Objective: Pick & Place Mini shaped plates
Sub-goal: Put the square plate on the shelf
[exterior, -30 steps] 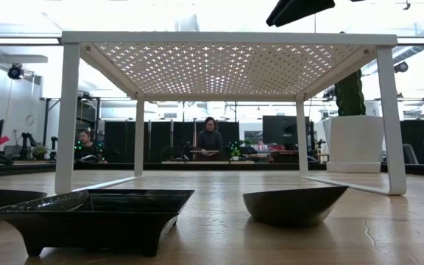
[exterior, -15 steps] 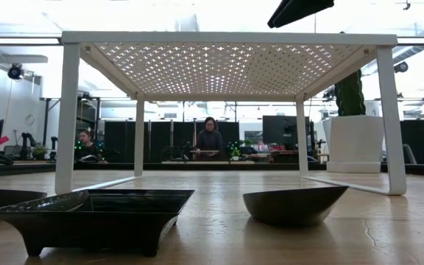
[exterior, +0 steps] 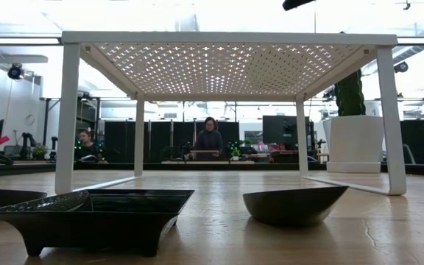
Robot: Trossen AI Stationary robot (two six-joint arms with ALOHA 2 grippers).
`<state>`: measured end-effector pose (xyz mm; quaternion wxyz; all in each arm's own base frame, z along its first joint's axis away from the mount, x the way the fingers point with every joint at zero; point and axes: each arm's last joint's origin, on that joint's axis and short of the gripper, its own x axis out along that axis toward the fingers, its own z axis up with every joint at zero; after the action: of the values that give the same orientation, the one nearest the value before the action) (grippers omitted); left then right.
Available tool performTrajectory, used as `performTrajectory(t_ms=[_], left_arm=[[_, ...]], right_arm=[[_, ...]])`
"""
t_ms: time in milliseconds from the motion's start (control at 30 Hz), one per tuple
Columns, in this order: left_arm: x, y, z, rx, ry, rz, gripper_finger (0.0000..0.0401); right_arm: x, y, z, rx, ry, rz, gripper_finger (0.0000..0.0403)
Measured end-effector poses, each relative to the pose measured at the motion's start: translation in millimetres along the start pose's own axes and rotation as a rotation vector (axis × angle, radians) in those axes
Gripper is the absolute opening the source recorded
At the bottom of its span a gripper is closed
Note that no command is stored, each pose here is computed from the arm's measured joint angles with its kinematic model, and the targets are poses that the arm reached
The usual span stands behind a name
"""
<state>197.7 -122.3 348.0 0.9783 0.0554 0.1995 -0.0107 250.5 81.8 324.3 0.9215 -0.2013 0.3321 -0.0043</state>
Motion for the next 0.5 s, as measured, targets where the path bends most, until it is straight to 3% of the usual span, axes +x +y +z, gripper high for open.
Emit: performTrajectory(t_ms=[500], left_arm=[[0, 0, 0, -0.026, -0.001, -0.002, 0.0177]], right_arm=[[-27, 25, 2, 0.112, -0.061, 0.072, 0.0008]])
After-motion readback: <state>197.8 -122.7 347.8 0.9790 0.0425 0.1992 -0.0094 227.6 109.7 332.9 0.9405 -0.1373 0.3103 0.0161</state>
